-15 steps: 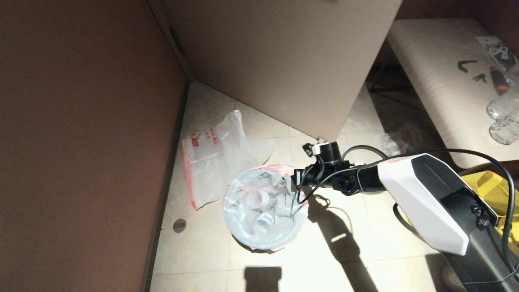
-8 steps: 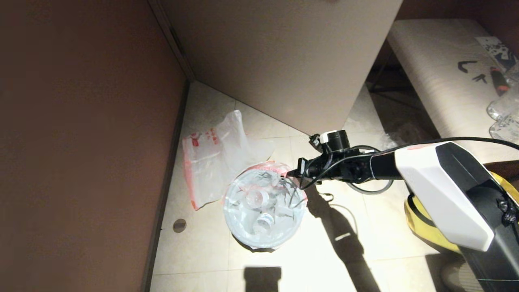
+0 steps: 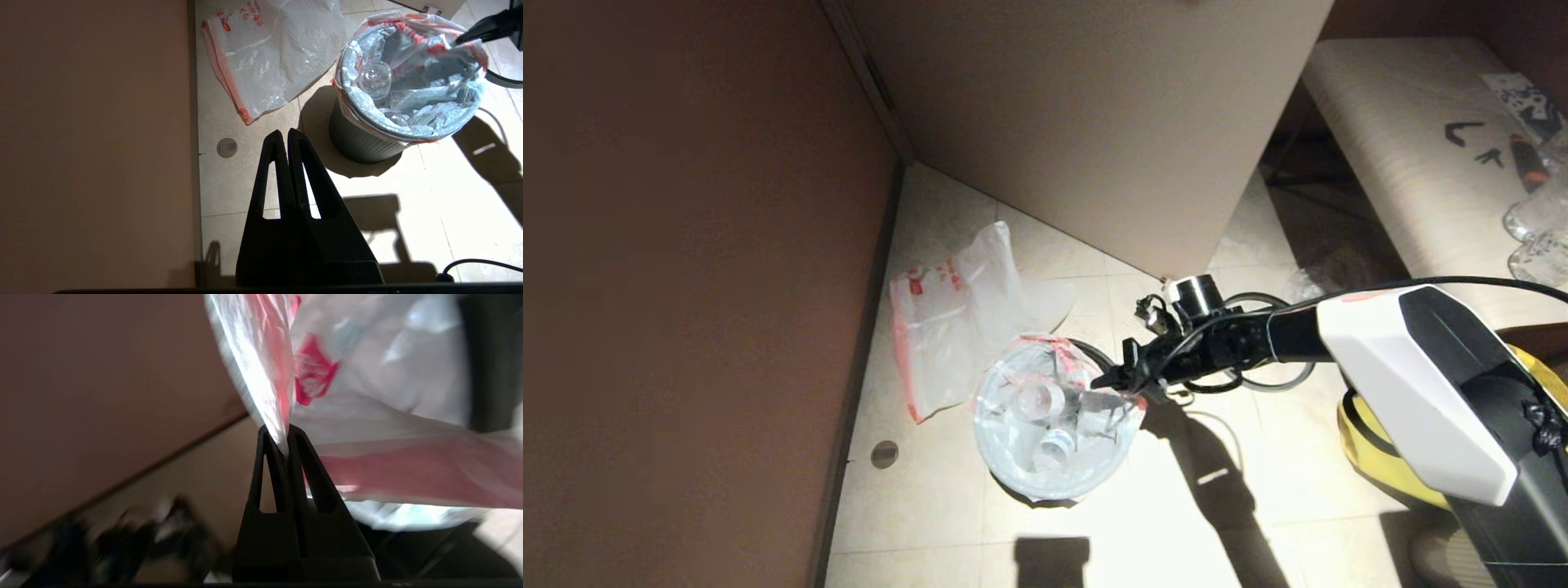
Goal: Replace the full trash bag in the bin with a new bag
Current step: Place the trash bag on the floor
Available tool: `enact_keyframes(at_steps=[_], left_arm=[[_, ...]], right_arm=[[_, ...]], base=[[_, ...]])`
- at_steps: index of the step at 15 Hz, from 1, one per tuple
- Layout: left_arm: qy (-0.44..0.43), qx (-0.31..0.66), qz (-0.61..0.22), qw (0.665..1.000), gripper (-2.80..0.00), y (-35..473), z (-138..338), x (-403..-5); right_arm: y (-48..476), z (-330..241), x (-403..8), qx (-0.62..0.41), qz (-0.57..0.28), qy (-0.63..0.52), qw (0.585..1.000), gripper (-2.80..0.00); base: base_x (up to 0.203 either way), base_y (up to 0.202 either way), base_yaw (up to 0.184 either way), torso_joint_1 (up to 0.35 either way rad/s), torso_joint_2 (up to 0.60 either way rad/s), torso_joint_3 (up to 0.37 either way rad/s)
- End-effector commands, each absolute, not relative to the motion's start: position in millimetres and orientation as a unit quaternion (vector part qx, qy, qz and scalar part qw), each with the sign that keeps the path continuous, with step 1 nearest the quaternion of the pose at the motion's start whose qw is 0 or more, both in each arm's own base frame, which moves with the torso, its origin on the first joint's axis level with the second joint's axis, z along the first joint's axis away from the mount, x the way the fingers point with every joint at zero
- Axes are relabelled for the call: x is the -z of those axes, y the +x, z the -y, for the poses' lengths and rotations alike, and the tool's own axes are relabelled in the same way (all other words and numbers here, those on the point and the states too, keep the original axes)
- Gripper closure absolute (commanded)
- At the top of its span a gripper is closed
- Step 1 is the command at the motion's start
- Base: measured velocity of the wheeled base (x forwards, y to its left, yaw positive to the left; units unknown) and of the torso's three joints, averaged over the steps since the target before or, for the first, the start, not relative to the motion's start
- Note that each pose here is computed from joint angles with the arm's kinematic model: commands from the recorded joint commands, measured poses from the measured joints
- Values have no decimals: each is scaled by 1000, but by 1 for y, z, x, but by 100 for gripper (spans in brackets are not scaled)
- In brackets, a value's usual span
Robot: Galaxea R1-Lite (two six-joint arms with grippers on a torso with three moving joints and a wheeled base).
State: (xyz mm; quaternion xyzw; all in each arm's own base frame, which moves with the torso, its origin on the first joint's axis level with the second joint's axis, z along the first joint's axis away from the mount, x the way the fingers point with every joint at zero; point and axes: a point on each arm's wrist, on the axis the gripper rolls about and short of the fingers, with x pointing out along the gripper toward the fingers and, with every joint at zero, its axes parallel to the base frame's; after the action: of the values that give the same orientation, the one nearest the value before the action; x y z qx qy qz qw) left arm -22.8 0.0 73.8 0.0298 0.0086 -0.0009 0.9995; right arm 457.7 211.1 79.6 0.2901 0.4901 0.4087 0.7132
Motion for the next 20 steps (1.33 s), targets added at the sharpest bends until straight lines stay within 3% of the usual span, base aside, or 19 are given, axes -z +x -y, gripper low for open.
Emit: enact_keyframes(at_steps=[1,5,10,14,20], left_arm=[[30,1,-11,999,0,-22,0,-72],[30,1,-11,999,0,-22,0,-72],[30,1,-11,999,0,-22,0,-72],[30,1,-11,999,0,-22,0,-72],[30,1,-11,999,0,-22,0,-72]], right_arm=[[453,-211,-83,-439,-507,302,677,0],[447,-220,-99,-474,-522,336,624,0],[416,-226,-171,-514,-486,327,627,0],[378,-240,-228,-544,-477,333,605,0],[342,-243,-271,-573,-464,330,589,0]], base=[[0,0,0,0,0,0],[0,0,0,0,0,0],[0,0,0,0,0,0],[0,0,0,0,0,0],[0,0,0,0,0,0]])
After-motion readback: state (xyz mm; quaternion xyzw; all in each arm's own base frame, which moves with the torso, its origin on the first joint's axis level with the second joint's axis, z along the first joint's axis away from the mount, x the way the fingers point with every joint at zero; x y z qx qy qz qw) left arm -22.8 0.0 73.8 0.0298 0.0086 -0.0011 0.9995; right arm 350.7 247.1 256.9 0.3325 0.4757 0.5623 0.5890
